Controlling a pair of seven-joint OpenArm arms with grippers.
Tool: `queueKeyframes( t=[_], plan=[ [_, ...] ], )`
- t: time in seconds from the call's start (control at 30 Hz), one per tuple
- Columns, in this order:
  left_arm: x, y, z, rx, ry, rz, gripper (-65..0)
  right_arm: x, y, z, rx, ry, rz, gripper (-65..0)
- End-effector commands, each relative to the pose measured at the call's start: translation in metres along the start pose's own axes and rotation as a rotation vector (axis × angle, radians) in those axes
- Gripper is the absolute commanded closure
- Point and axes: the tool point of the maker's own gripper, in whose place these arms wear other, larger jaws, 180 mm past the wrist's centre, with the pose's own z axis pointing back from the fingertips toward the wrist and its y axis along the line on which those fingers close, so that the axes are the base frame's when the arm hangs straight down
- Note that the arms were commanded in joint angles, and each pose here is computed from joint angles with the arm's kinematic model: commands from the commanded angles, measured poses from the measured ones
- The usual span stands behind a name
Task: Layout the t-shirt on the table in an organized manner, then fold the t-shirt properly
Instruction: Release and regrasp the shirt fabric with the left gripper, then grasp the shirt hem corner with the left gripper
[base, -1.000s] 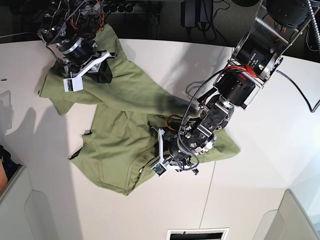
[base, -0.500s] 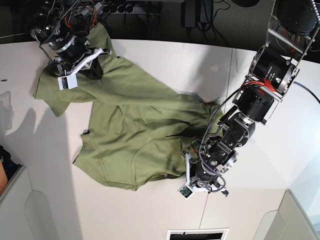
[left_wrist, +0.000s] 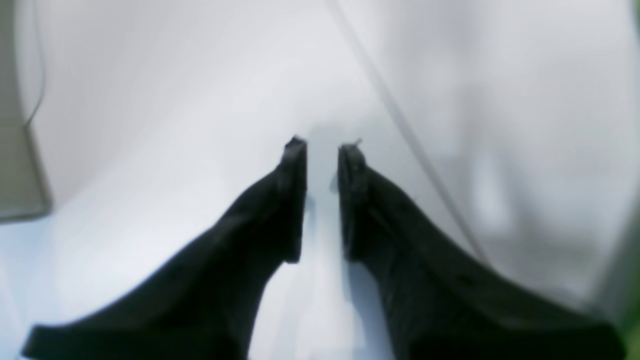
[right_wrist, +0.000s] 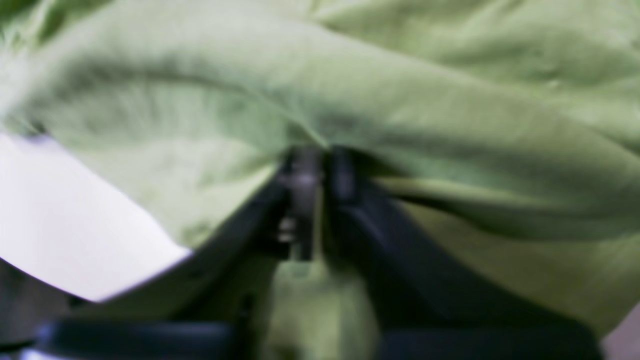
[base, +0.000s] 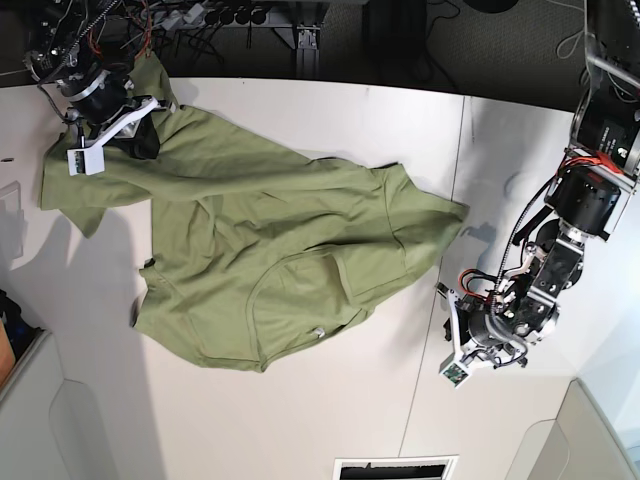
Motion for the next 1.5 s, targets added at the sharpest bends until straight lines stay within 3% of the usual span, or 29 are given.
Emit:
queueKeyframes(
  t=[0.0, 0.07, 0.27, 0.4, 0.53, 0.7, 0.83, 1.13, 1.33, 1.4, 1.47],
  plan=[
    [0.022, 0.017, 0.015, 0.018, -0.068, 0.000, -18.9, 0.019, 0.004, 0.004, 0.022, -0.069, -0.004, -16.0],
    [0.024, 0.016, 0.033, -0.006, -0.107, 0.002, -22.0, 0.025, 0.008, 0.008, 0.041, -0.088, -0.015, -21.2],
    [-0.001, -0.008, 0.071, -0.144, -0.103, 0.044, -23.1, 0.036, 0.028, 0.026, 0.070, -0.049, 0.057, -21.5],
    [-0.031, -0.016, 0.073, -0.166, -0.074, 0.141, -23.3, 0.036, 0.023, 0.051, 0.019, -0.054, 0.092, -21.5],
    [-0.062, -0.027, 0.080, -0.216, -0.040, 0.180, -29.0, 0.016, 0.004, 0.077, -0.050, -0.022, 0.062, -21.9],
    [-0.086, -0.064, 0.092, -0.379, -0.017, 0.226, -32.5, -0.015, -0.022, 0.103, -0.141, 0.053, 0.023, -38.7],
    [-0.095, -0.088, 0.090, -0.425, -0.008, 0.256, -33.6, -0.026, -0.033, 0.115, -0.184, 0.078, 0.007, -40.3],
    [-0.089, -0.102, 0.070, -0.343, -0.023, 0.250, -33.6, -0.050, -0.052, 0.102, -0.199, 0.091, -0.084, -40.3],
    [-0.082, -0.114, 0.064, -0.344, -0.037, 0.234, -33.2, -0.051, -0.055, 0.081, -0.165, 0.081, -0.136, -40.3],
    [-0.083, -0.115, 0.064, -0.343, -0.034, 0.231, -30.6, -0.049, -0.048, 0.077, -0.139, 0.074, -0.139, -40.3],
    [-0.085, -0.113, 0.064, -0.337, -0.024, 0.222, -23.5, -0.049, -0.041, 0.073, -0.115, 0.074, -0.139, -40.3]
  ],
)
